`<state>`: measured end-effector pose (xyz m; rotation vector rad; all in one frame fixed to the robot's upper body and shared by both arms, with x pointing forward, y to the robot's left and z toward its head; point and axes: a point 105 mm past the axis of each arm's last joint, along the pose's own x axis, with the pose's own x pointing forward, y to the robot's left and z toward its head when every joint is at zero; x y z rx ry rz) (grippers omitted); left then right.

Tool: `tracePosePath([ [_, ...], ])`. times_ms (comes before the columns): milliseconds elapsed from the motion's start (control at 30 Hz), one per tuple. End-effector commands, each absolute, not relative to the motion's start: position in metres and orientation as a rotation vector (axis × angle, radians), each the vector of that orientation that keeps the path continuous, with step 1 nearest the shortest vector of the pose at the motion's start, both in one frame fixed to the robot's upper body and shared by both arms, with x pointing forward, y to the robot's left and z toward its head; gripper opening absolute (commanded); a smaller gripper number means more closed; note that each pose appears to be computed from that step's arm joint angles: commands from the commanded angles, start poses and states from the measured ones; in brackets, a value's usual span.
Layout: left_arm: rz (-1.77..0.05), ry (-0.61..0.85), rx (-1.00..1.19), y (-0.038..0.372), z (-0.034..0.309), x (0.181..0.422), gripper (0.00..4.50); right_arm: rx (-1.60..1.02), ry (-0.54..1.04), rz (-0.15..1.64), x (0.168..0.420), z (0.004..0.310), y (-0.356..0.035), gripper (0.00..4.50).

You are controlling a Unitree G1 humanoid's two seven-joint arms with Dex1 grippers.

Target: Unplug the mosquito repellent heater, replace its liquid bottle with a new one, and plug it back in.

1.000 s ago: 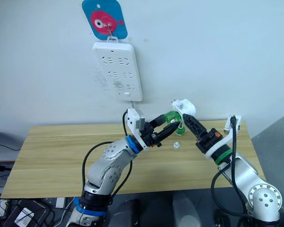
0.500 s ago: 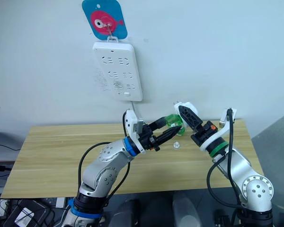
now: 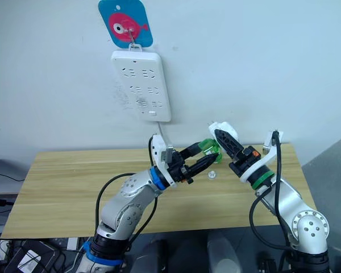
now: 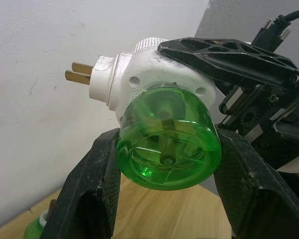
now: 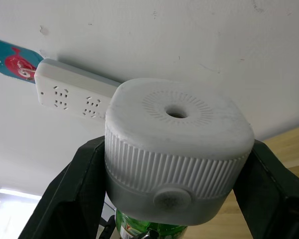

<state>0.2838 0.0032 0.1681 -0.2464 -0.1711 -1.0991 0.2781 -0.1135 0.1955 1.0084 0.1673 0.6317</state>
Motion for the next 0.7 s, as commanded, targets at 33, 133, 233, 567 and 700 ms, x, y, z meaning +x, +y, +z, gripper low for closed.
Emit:
tracePosePath([
  [33,-1.068,-0.198,-0.152,0.01,0.167,0.287,3.28,1.004,0.139,0.716,0.267,0.209,-0.105,3.14],
  [133,-1.039,-0.181,-0.046,0.024,0.158,0.29,4.2,0.988,0.131,0.709,0.267,0.209,-0.109,3.11],
  [233,-1.008,-0.151,0.002,0.047,0.154,0.292,4.5,0.953,0.11,0.69,0.27,0.211,-0.116,3.11],
  [567,-0.813,-0.183,0.067,0.134,0.21,0.317,4.5,0.37,0.055,0.877,0.257,0.217,-0.101,3.11],
  [700,-0.699,-0.197,0.066,0.162,0.224,0.328,4.5,0.229,0.025,0.942,0.252,0.216,-0.091,3.11],
])
